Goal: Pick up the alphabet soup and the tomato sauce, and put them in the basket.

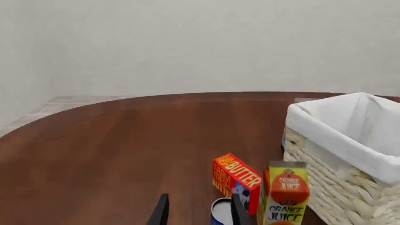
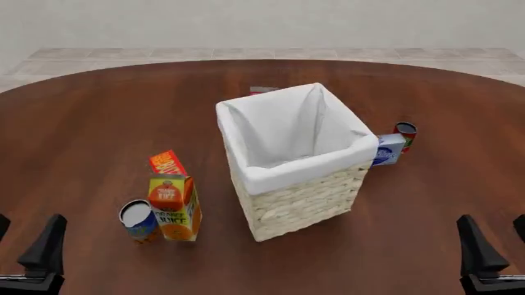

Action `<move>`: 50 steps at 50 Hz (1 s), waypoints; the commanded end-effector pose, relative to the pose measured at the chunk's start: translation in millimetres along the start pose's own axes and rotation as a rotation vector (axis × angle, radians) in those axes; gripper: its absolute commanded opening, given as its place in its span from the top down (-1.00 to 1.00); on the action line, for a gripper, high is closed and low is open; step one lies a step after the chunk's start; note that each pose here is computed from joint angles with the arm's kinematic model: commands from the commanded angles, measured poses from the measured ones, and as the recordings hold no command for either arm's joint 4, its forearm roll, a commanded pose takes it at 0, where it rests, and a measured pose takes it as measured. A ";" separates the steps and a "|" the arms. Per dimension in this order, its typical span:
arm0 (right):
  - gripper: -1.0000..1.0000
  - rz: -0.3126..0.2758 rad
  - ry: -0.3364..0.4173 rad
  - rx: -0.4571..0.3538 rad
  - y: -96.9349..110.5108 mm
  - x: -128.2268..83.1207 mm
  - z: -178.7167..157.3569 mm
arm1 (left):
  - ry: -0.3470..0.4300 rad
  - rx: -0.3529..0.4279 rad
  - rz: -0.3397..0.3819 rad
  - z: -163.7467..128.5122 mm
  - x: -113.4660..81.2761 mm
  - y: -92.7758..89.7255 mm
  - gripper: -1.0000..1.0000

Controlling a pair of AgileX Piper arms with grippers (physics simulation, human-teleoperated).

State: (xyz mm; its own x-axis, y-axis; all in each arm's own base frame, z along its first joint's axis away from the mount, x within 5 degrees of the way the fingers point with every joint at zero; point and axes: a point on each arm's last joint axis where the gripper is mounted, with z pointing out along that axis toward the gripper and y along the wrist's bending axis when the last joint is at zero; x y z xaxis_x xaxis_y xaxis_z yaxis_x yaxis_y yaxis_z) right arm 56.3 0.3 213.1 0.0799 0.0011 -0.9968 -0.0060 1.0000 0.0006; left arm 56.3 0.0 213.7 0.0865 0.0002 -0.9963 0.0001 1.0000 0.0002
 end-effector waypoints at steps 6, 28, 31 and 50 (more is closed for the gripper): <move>-1.00 -0.004 -0.009 0.007 -0.4 -1.6 -0.1 | 0.001 -0.002 0.004 0.2 -1.0 0.1 -1.00; -1.00 -0.006 -0.011 0.004 -0.3 -2.4 1.8 | 0.020 0.014 -0.037 1.4 -30.4 -0.8 -1.00; -1.00 -0.007 -0.009 0.003 -0.2 -2.2 2.0 | 0.028 0.038 -0.030 1.1 -37.5 -2.1 -1.00; -1.00 0.005 -0.014 -0.007 0.4 -1.9 0.3 | 0.060 0.084 -0.006 9.5 -83.2 -4.9 -1.00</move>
State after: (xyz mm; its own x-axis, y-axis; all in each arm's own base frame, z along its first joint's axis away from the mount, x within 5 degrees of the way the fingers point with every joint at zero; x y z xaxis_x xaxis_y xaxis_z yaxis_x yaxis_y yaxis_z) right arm 57.1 0.5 215.0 0.0899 0.0012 -0.9959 -0.0086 1.0000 0.0005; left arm 56.4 -3.7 278.1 0.0448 -0.0161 -0.9989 0.0665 0.9977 -0.0131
